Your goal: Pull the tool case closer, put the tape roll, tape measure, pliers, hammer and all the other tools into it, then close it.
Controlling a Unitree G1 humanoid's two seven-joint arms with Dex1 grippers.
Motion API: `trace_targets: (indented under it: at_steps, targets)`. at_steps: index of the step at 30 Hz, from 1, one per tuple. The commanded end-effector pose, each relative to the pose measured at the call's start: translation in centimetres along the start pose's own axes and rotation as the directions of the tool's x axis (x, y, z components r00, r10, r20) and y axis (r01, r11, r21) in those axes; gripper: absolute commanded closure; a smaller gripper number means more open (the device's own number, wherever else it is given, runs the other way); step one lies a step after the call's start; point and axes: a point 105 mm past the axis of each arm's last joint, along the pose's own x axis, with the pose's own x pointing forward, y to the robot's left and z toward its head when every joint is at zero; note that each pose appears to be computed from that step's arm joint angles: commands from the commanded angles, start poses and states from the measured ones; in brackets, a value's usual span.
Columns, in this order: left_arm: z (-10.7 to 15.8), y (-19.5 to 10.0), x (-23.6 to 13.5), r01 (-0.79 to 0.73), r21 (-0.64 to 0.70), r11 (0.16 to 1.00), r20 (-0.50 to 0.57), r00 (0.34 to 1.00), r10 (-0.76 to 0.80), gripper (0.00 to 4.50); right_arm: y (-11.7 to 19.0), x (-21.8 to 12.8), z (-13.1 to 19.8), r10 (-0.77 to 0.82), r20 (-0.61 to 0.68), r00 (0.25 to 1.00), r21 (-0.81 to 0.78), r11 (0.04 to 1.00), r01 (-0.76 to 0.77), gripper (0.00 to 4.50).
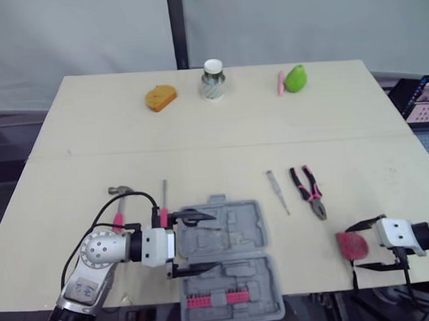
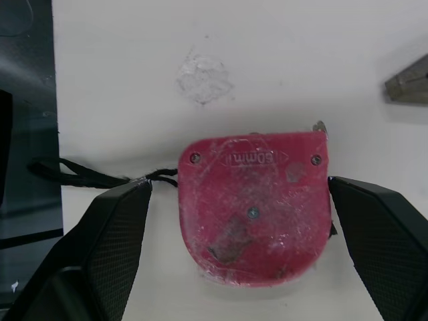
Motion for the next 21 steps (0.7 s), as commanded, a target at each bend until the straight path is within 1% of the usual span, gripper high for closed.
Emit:
trace_targets:
  at_steps: [1, 8, 17, 20, 21]
  targets:
    - [0.8, -0.1, 0.3, 0.006, 0.037, 0.999, 0.023, 1.0, -0.007, 0.0, -0.2, 0.0, -0.4, -0.021, -0.008, 1.0, 0.015, 1.0, 0.021, 0.06]
    - [0.8, -0.2, 0.3, 0.009, 0.038, 0.999, 0.02, 1.0, -0.01, 0.0, 0.5, 0.6, -1.3, -0.001, -0.044, 0.999, 0.049, 0.999, 0.003, 0.06]
    - [1.0, -0.1, 0.3, 0.011, 0.047, 0.999, 0.016, 1.0, -0.012, 0.0, 0.9, 1.2, -1.7, -0.01, -0.057, 0.998, 0.014, 1.0, 0.011, 0.06]
    - [1.0, 0.0, 0.4, 0.009, 0.046, 0.999, 0.016, 1.0, -0.01, 0.0, 1.0, 1.3, -1.6, -0.011, -0.05, 0.999, 0.014, 1.0, 0.012, 0.81]
    - [1.0, 0.0, 0.4, 0.008, 0.045, 0.999, 0.016, 1.0, -0.009, 0.0, 1.0, 1.3, -1.6, -0.012, -0.047, 0.999, 0.016, 1.0, 0.012, 1.3]
